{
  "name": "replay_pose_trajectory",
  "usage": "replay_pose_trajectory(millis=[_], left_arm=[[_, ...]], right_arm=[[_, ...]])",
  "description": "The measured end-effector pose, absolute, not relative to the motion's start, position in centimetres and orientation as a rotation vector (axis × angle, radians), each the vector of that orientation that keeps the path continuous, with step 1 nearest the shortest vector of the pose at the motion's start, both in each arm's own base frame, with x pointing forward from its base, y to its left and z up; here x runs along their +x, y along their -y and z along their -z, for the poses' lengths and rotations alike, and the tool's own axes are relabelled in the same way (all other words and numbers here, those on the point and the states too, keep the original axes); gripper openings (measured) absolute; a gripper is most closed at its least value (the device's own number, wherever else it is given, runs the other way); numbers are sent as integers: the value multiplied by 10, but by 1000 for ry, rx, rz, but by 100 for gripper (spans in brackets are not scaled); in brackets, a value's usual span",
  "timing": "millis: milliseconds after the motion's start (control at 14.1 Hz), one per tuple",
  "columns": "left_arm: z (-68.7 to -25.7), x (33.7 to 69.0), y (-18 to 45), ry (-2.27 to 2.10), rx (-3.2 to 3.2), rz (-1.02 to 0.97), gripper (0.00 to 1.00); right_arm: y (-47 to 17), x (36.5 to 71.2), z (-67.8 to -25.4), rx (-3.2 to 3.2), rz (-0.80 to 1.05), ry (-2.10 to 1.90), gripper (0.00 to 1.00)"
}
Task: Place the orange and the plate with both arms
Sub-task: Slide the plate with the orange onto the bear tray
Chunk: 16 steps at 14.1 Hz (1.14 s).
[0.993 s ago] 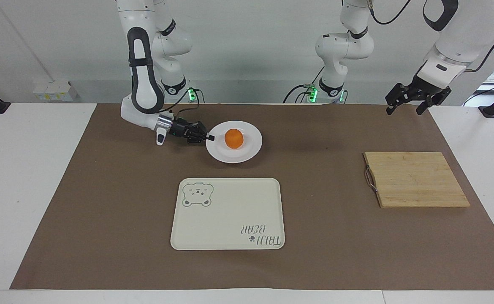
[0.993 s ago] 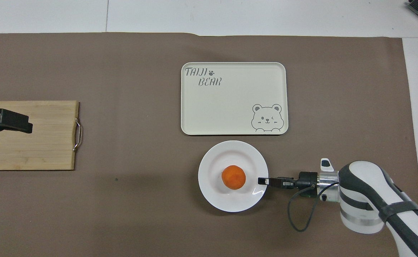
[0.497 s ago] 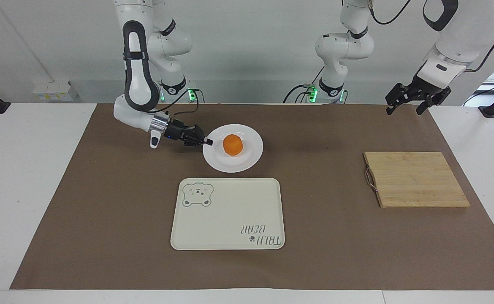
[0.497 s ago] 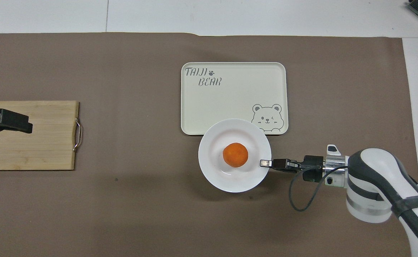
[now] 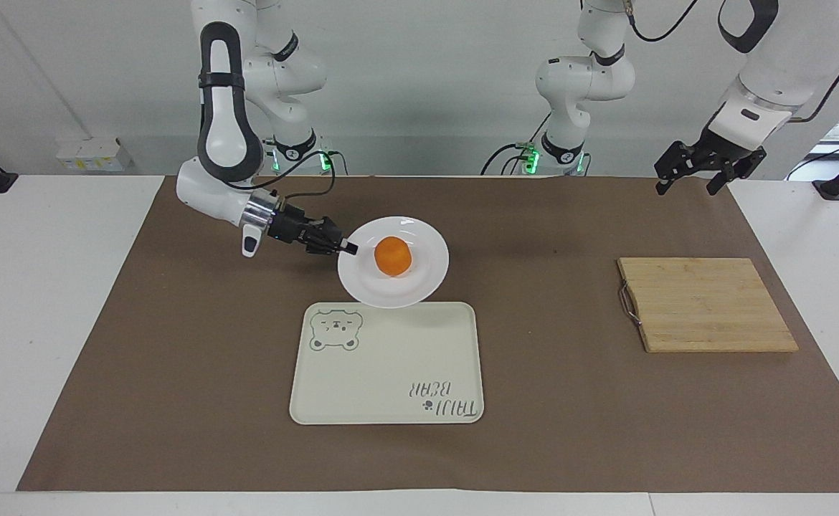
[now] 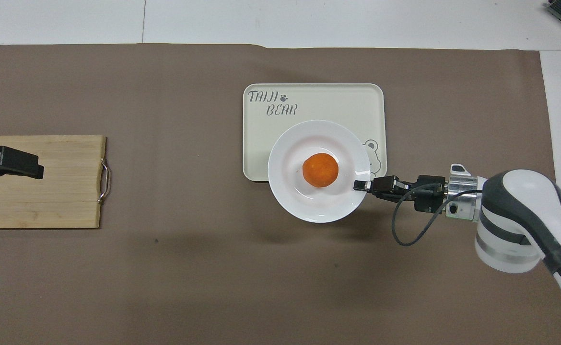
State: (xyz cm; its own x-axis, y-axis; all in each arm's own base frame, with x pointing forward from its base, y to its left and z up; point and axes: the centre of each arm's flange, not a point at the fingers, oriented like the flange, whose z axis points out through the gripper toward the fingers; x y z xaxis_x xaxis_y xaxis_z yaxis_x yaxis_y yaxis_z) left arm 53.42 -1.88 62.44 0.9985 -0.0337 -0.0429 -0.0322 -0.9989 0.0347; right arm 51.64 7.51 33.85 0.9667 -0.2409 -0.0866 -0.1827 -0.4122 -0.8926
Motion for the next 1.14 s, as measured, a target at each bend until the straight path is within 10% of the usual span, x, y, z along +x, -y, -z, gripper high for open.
replay_pose_trajectory(millis=[1135], left_arm=[[-624, 534, 19, 51, 3106, 68, 100]], right_arm=[[-104, 650, -271, -2122, 112, -364, 4]])
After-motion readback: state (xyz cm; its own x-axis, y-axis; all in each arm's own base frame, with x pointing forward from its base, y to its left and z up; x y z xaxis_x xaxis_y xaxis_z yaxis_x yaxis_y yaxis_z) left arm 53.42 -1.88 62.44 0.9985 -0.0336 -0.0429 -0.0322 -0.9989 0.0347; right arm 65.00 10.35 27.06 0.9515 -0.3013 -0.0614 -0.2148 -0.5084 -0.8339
